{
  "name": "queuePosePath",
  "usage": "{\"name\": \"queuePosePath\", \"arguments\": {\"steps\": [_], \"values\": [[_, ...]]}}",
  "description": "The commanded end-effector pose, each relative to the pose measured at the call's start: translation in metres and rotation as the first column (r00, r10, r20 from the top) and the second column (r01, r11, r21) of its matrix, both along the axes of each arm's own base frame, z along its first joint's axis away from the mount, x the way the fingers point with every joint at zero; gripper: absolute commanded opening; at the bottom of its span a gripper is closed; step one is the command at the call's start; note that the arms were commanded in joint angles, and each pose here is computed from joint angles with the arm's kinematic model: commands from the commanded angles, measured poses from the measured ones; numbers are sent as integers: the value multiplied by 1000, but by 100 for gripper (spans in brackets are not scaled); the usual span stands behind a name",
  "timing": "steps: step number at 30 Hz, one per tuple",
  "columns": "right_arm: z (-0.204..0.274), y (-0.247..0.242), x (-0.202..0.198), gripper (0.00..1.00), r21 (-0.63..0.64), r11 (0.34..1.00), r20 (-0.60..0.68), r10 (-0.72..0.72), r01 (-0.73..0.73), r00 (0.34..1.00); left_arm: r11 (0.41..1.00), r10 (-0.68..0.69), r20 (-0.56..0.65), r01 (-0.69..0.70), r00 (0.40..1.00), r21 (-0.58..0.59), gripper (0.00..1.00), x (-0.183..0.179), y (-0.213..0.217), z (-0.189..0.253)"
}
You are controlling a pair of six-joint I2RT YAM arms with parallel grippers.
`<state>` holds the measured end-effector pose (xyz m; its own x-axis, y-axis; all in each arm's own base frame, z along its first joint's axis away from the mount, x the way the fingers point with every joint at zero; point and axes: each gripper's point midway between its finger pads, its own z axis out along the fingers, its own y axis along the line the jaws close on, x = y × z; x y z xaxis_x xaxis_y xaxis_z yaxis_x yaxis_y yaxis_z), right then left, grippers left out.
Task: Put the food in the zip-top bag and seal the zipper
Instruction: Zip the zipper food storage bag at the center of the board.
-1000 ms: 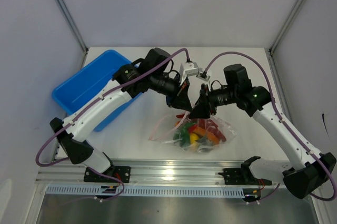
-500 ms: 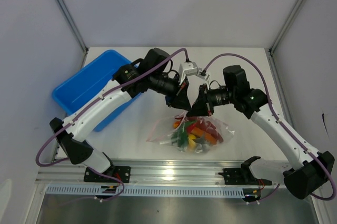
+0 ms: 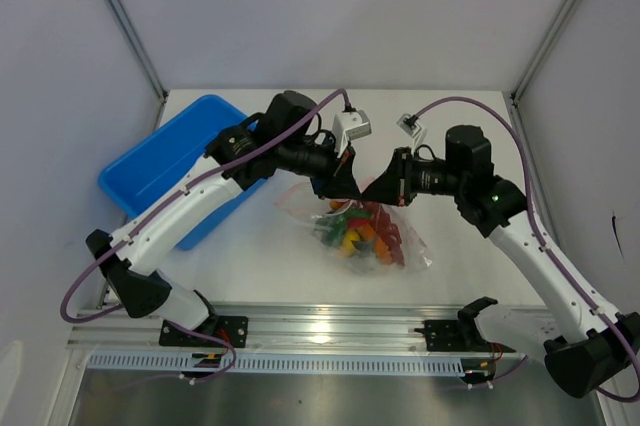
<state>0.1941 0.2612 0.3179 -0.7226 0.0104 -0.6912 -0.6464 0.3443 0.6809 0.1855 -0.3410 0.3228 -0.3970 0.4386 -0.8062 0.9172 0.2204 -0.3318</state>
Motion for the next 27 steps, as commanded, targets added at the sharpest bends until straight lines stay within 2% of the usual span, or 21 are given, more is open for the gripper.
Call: {"name": "queuePosePath", "arguments": {"steps": [1, 8, 18, 19, 22, 23, 24, 25, 27], "values": [[48, -11, 15, 0, 118, 987, 101, -124, 112, 987, 996, 33, -31, -30, 999, 80, 11, -10, 13, -16], [44, -33, 19, 0, 123, 978, 76, -181, 171, 980, 987, 67, 14, -68, 998, 145, 5, -7, 30, -34], [34, -54, 15, 0, 109, 972, 49, -215, 209, 975, 988, 76, 36, -80, 996, 135, 1, -20, 52, -39], [36, -52, 14, 0, 118, 974, 59, -201, 193, 978, 990, 58, 35, -62, 998, 125, 1, -24, 52, -38], [30, -39, -4, 0, 119, 993, 19, -29, 27, 999, 994, 17, 52, -22, 999, 106, 0, -29, 53, -35], [38, -36, -11, 0, 99, 995, 98, 19, -29, 995, 995, 8, 54, -13, 998, 99, 1, -30, 51, -32], [38, -34, -14, 16, 75, 996, 119, 42, -52, 992, 997, 5, 71, -11, 997, 81, 1, -28, 49, -22], [27, -33, -16, 33, 31, 998, 69, 59, -61, 996, 997, -3, 63, -2, 998, 83, 1, -28, 47, -21], [35, -33, -18, 60, -7, 995, 129, 97, -97, 987, 998, -21, 60, 17, 998, 57, 1, -29, 42, -11]]}}
